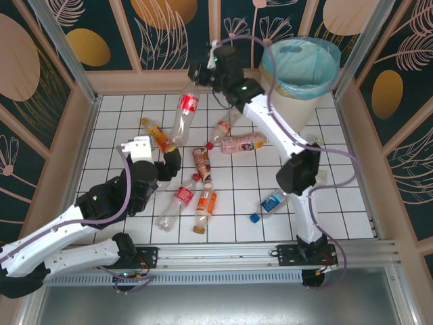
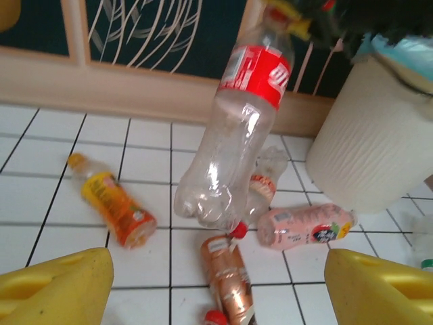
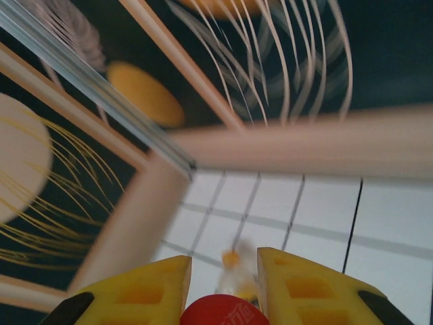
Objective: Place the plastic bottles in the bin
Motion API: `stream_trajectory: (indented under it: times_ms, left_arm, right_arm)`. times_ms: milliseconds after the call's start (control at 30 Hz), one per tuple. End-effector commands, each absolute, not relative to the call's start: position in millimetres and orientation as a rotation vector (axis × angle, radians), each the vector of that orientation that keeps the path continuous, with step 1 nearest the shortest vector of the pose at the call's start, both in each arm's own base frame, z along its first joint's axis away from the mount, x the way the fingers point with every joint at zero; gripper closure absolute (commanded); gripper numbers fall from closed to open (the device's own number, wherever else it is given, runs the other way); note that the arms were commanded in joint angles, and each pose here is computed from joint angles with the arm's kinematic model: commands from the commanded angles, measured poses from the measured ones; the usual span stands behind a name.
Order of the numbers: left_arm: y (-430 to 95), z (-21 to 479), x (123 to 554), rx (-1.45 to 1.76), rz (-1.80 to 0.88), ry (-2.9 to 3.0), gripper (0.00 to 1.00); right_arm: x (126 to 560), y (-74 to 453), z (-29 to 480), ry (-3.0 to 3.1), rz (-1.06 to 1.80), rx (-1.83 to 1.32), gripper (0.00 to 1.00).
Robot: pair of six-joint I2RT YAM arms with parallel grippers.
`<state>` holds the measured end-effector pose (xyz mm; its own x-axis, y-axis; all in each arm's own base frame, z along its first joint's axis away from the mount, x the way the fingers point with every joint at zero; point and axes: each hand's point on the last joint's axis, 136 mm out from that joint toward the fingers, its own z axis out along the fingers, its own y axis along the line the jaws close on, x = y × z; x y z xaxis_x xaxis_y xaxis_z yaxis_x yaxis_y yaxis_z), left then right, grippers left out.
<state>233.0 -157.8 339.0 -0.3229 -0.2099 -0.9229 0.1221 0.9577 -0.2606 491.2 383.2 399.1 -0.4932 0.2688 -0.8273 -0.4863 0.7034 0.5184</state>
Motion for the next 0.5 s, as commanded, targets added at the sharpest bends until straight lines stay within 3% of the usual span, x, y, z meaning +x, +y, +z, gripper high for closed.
stream_trajectory:
  times_ms: [0, 233, 467]
  left_arm:
    - [-175, 379, 242, 0.028, -0.308, 1.805, 0.19]
    - [-266, 440, 270, 0.237, -0.406, 1.709, 0.19]
    - [-367, 459, 289, 0.4, -0.61, 1.679, 0.21]
  right_arm:
    - [461, 341, 515, 1.573, 0.754, -0.208, 1.0]
    - [425, 241, 619, 1.272, 0.317, -0.14, 1.0]
    - [439, 125, 646, 1.18, -0.041, -0.006, 1.0]
